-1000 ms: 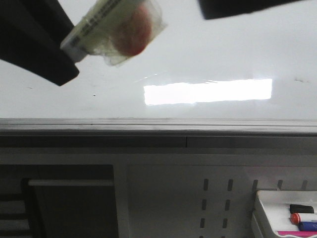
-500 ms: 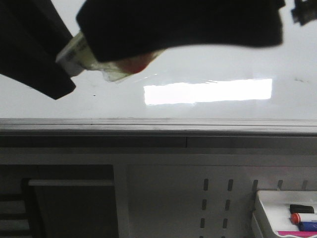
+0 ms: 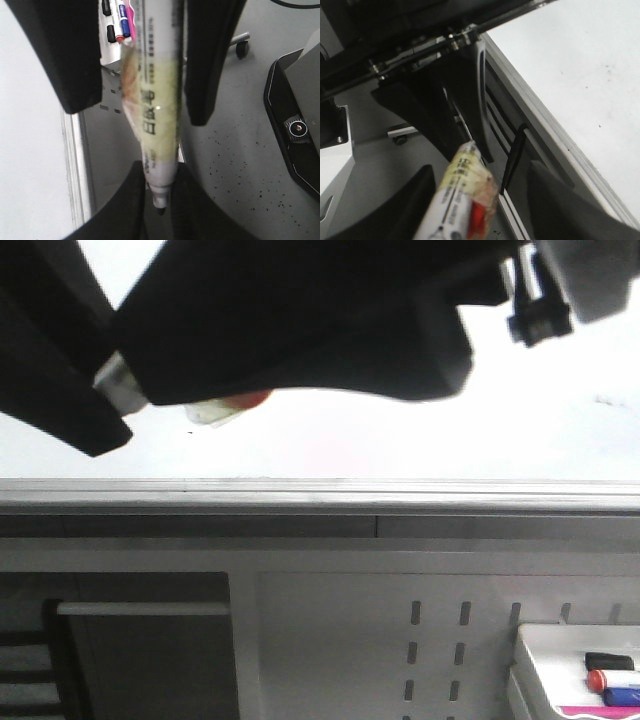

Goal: Write number 4 on whiteboard

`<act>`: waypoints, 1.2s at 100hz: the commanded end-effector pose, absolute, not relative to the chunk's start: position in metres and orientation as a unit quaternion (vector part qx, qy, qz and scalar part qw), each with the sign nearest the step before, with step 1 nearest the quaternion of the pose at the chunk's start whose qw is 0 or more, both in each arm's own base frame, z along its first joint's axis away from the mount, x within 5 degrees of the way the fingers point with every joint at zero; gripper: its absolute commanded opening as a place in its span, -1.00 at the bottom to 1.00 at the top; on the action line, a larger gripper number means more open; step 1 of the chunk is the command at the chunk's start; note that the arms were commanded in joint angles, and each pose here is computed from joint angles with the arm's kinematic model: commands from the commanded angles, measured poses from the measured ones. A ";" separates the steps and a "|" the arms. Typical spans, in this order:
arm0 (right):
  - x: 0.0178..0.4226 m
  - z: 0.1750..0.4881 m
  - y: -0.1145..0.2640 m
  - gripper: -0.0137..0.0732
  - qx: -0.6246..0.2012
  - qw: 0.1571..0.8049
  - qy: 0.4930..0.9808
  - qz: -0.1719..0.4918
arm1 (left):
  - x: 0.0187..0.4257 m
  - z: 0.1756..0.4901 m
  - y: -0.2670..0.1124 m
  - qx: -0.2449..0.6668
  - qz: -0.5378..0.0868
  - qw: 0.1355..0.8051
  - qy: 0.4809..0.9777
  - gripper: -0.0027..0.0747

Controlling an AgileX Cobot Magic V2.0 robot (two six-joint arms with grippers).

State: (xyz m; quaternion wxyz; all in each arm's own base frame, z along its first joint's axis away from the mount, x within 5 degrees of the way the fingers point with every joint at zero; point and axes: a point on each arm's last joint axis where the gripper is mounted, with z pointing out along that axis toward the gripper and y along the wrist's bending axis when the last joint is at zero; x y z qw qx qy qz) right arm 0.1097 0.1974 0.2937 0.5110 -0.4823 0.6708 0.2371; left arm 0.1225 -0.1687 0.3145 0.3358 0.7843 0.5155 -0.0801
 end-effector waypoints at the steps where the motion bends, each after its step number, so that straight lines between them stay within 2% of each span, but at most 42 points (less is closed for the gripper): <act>1: 0.110 0.313 0.202 -0.04 -0.468 0.549 0.641 0.261 | 0.120 0.332 -0.173 0.763 -0.098 0.383 0.511 -0.98; 38: 0.111 0.305 0.199 -0.84 -0.479 0.520 0.666 0.239 | 0.119 0.332 -0.173 0.761 -0.102 0.383 0.513 -0.98; 50: 0.111 0.306 0.199 -0.85 -0.478 0.523 0.663 0.241 | 0.117 0.333 -0.175 0.753 -0.121 0.386 0.519 -0.95; 57: 0.111 0.306 0.199 -0.85 -0.478 0.523 0.664 0.241 | 0.117 0.334 -0.175 0.750 -0.126 0.387 0.521 -0.75; 69: 0.111 0.304 0.198 -0.85 -0.481 0.515 0.670 0.235 | 0.117 0.335 -0.175 0.736 -0.137 0.388 0.538 -0.13; 74: 0.111 0.302 0.197 -0.85 -0.481 0.509 0.675 0.229 | 0.116 0.336 -0.174 0.726 -0.142 0.390 0.549 0.06; 77: 0.112 0.301 0.196 -0.85 -0.482 0.506 0.679 0.226 | 0.116 0.338 -0.172 0.718 -0.144 0.392 0.556 0.11; 85: 0.113 0.299 0.192 -0.85 -0.479 0.503 0.686 0.219 | 0.117 0.344 -0.165 0.670 -0.159 0.410 0.599 0.06; 94: 0.116 0.296 0.184 -0.81 -0.471 0.499 0.697 0.207 | 0.117 0.350 -0.147 0.612 -0.161 0.446 0.633 -0.10; 106: 0.117 0.294 0.173 -0.81 -0.460 0.504 0.703 0.200 | 0.106 0.355 -0.118 0.525 -0.179 0.515 0.654 -0.26; 120: 0.116 0.288 0.162 -0.81 -0.448 0.512 0.706 0.196 | 0.081 0.343 -0.086 0.421 -0.215 0.573 0.670 -0.54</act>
